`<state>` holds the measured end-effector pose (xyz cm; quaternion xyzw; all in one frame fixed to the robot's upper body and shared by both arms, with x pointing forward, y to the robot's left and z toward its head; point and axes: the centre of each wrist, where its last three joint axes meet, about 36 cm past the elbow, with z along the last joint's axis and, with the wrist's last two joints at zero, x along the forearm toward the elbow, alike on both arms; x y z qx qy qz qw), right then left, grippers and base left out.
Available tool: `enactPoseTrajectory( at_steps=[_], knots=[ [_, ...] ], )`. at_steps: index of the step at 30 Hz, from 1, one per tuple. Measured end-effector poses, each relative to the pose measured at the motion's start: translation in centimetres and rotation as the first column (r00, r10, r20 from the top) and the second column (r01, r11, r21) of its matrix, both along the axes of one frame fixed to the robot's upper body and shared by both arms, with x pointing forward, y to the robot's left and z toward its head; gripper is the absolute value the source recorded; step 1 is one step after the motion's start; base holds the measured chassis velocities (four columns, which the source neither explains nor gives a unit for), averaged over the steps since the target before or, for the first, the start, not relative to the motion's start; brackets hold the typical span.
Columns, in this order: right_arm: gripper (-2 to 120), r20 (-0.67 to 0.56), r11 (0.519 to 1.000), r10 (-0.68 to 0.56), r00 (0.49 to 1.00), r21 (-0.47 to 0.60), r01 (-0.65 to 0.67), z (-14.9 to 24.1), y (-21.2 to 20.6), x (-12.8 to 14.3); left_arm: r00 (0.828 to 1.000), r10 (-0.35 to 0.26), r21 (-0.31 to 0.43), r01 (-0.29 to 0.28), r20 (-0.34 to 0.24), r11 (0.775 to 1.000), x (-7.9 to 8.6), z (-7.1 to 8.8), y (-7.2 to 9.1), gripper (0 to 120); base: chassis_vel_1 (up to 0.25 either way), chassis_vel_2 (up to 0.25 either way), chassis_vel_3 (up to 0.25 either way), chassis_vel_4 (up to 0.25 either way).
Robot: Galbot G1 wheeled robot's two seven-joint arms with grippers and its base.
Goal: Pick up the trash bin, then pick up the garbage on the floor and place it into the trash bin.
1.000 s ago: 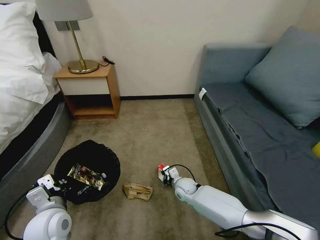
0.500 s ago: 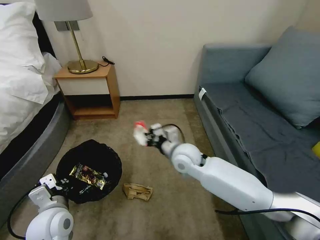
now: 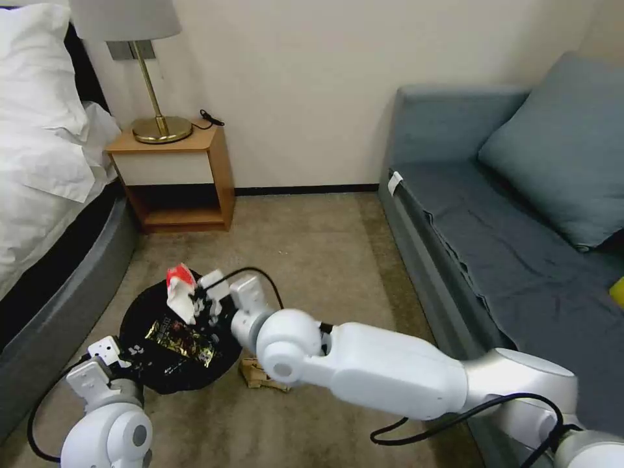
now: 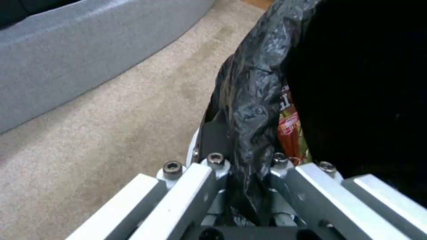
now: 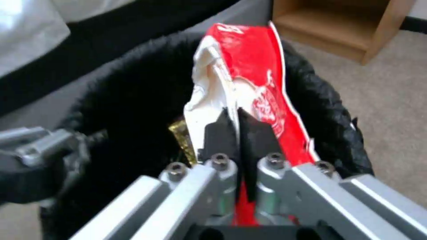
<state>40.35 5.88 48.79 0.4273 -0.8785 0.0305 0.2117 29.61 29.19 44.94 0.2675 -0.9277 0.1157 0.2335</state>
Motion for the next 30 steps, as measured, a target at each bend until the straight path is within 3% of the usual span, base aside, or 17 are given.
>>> enactPoseTrajectory(
  at_steps=[8, 11, 17, 21, 23, 25, 26, 30],
  knots=[
    [32, 0.005, 1.0, 0.026, 1.0, -0.012, -0.026, -0.6, 0.1, -0.8, 1.0, 0.002, 0.001, -0.002, 0.001, 1.0, 0.0, 0.0, 0.0, 3, 0.0, 0.0, 0.0, 0.0],
    [47, 0.007, 1.0, 0.031, 0.999, -0.005, -0.031, -0.3, -0.2, -1.1, 1.0, 0.003, 0.0, -0.003, 0.002, 1.0, 0.1, 0.0, 0.1, 3, 0.0, 0.0, 0.0, 0.0],
    [64, 0.044, 0.999, 0.024, 0.999, 0.029, -0.025, 1.2, -1.2, -0.3, 1.0, 0.003, -0.002, -0.003, -0.001, 1.0, 0.1, -0.1, 0.1, 3, 0.0, 0.0, 0.0, 0.0],
    [83, 0.193, 0.999, 0.009, 0.981, 0.029, -0.015, 1.9, -3.0, 3.2, 1.0, 0.005, -0.003, -0.005, 0.001, 1.0, 0.2, -0.2, 0.1, 3, 0.0, 0.0, 0.0, 0.0],
    [86, 0.234, 1.0, 0.012, 0.972, 0.011, -0.015, 1.6, -3.7, 4.6, 1.0, 0.007, -0.003, -0.007, 0.001, 1.0, 0.2, -0.1, 0.2, 3, 0.0, 0.0, 0.0, 0.0],
    [97, 0.317, 0.996, 0.028, 0.948, -0.088, 0.0, 0.0, -6.2, 8.3, 1.0, 0.014, -0.001, -0.014, 0.003, 1.0, 0.1, -0.1, 0.6, 3, 0.0, 0.0, 0.0, 0.0],
    [97, 0.317, 0.996, 0.028, 0.948, -0.088, 0.0, 0.0, -6.2, 8.3, 1.0, 0.014, -0.001, -0.014, 0.003, 1.0, 0.1, -0.1, 0.6, 3, 0.0, 0.0, 0.0, 0.0],
    [100, 0.352, 0.95, 0.089, 0.932, -0.31, 0.026, -4.2, -10.8, 11.8, 1.0, 0.023, -0.001, -0.023, 0.006, 1.0, 0.0, 0.1, 1.1, 3, 0.0, 0.0, 0.0, 0.0]
  ],
)
